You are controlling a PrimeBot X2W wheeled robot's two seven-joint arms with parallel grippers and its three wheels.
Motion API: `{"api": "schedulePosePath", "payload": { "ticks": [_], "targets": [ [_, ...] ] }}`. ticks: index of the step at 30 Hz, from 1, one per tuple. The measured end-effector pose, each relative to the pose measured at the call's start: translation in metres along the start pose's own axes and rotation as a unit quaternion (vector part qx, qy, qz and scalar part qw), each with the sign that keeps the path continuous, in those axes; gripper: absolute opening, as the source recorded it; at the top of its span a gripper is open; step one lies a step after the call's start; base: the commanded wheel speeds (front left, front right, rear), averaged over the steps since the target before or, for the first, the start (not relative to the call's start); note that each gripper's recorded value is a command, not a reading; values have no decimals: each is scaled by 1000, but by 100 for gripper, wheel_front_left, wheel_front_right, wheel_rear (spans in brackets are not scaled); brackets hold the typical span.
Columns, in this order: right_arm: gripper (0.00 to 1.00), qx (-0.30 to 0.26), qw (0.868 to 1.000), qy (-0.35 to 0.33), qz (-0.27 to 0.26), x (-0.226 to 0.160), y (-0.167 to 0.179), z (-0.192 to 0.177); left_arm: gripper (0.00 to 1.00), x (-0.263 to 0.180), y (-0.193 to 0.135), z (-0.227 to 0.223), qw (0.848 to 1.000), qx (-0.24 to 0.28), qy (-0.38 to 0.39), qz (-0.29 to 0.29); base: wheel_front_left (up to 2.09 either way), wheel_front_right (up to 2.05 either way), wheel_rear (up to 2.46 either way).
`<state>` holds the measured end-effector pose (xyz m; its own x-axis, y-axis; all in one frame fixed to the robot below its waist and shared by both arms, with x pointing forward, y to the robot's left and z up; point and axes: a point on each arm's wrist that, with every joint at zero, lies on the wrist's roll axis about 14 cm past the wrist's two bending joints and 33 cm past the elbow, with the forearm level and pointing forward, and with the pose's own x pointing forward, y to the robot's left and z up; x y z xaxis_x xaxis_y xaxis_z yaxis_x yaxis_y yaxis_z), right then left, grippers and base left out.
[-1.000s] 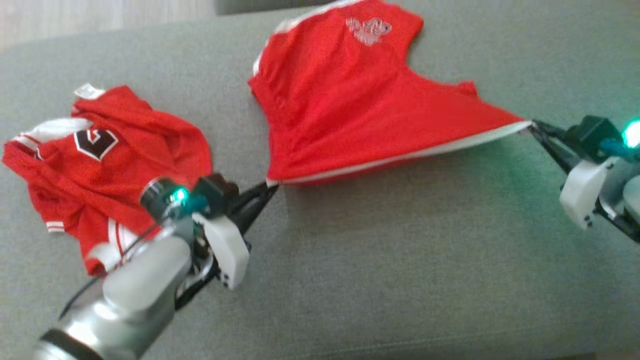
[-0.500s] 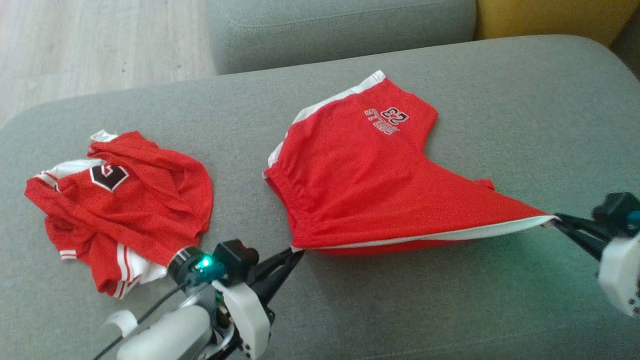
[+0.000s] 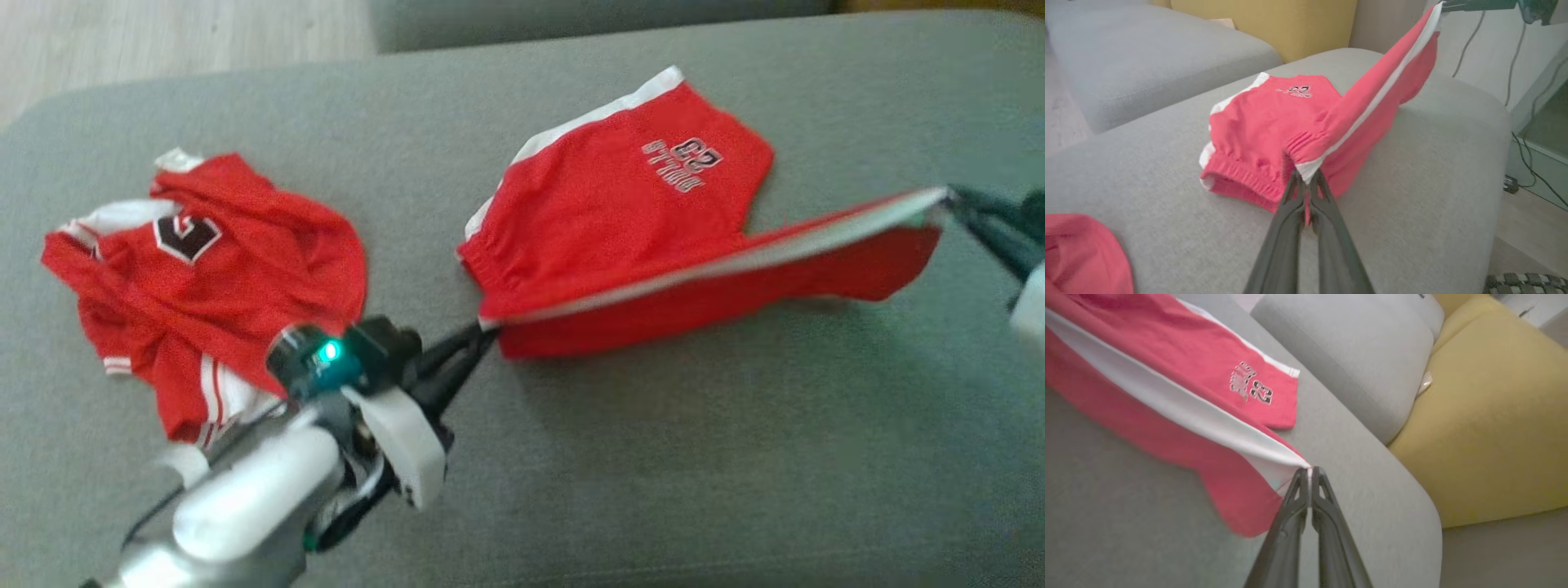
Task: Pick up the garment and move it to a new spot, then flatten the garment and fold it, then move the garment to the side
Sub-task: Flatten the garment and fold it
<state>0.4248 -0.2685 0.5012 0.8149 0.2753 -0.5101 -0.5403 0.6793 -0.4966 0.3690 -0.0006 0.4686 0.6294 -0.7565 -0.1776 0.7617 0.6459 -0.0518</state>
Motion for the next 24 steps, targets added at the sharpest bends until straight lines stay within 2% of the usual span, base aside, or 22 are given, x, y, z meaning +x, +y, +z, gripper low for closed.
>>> {"api": "schedulePosePath", "payload": {
  "ticks": [14,24],
  "targets": [
    [0,-86,996,-25,24,113,-21,58,0,26,61,6,999,-4,-2,43,0,0,0],
    [0,-125,990,-8,63,189,-7,66,0,33,105,-19,996,-18,32,82,0,0,0]
  ]
}}
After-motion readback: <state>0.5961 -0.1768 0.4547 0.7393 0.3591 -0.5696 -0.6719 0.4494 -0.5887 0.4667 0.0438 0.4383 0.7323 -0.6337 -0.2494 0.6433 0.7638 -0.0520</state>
